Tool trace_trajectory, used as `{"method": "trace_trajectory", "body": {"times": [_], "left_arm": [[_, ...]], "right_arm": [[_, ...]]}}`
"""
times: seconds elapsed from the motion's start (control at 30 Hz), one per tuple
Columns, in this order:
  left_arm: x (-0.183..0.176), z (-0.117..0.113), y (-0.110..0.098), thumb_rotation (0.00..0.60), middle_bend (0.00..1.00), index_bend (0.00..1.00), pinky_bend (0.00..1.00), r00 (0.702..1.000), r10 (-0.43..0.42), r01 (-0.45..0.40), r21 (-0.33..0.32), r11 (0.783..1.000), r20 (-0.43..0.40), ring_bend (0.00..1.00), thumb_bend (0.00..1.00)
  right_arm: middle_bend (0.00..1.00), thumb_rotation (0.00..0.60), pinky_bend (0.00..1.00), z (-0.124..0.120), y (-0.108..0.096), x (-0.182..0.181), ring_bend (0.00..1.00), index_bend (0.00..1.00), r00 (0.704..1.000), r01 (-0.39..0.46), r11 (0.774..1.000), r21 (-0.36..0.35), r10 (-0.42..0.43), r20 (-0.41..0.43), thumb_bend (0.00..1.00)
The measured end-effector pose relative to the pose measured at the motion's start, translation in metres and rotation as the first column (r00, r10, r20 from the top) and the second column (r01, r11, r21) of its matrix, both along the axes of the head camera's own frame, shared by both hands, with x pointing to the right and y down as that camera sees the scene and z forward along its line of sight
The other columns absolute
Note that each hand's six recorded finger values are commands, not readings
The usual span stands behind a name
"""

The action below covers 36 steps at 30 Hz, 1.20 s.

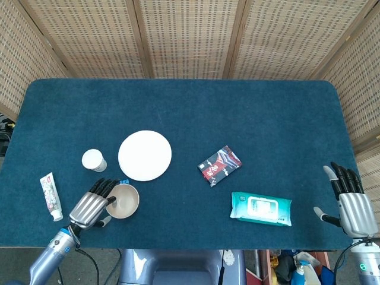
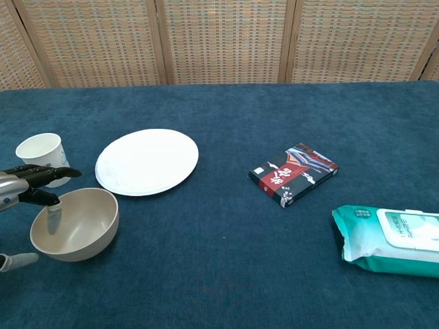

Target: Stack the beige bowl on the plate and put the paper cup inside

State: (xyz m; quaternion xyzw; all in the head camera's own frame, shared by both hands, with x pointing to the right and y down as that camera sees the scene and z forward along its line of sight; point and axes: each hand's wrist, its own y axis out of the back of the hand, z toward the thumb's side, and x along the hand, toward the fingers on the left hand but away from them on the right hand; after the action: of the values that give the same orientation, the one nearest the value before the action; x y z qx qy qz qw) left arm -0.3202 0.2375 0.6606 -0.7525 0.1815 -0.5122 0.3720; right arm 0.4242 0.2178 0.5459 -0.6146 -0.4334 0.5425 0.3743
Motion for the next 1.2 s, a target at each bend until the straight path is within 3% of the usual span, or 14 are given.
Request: {"method": "trace_trajectory", "body": {"times": [0.3, 0.57, 0.93, 1.2], "left_arm": [[0.003, 0.005, -0.003, 0.6, 0.0, 0.6, 0.0, 1.0, 0.016, -0.017, 0.02, 1.0, 0.022, 0.0, 0.43], [0.004, 0.006, -0.01, 0.6, 0.0, 0.61, 0.0, 1.0, -0.001, 0.001, 0.038, 0.999, 0.021, 0.0, 0.44], [0.015, -0.022, -0.053, 0.6, 0.0, 0.61, 0.0, 0.999, -0.021, 0.025, 0.125, 0.992, -0.031, 0.0, 0.44], [0.022, -0.024, -0.089, 0.6, 0.0, 0.61, 0.0, 1.0, -0.025, 0.026, 0.133, 0.991, -0.007, 0.0, 0.44]], "right_arm": [[0.0, 0.6, 0.0, -0.001, 0.0, 0.001, 0.0, 0.0, 1.0, -0.001, 1.0, 0.003, 0.001, 0.004, 0.15], [0.0, 0.6, 0.0, -0.002, 0.0, 0.002, 0.0, 0.0, 1.0, -0.004, 1.0, 0.004, 0.004, 0.007, 0.15], [0.0, 0.6, 0.0, -0.002, 0.0, 0.002, 0.0, 0.0, 1.0, -0.008, 1.0, 0.001, 0.008, 0.01, 0.15], [0.0, 0.6, 0.0, -0.002, 0.0, 0.003, 0.0, 0.0, 1.0, -0.01, 1.0, -0.002, 0.01, 0.016, 0.15]]}}
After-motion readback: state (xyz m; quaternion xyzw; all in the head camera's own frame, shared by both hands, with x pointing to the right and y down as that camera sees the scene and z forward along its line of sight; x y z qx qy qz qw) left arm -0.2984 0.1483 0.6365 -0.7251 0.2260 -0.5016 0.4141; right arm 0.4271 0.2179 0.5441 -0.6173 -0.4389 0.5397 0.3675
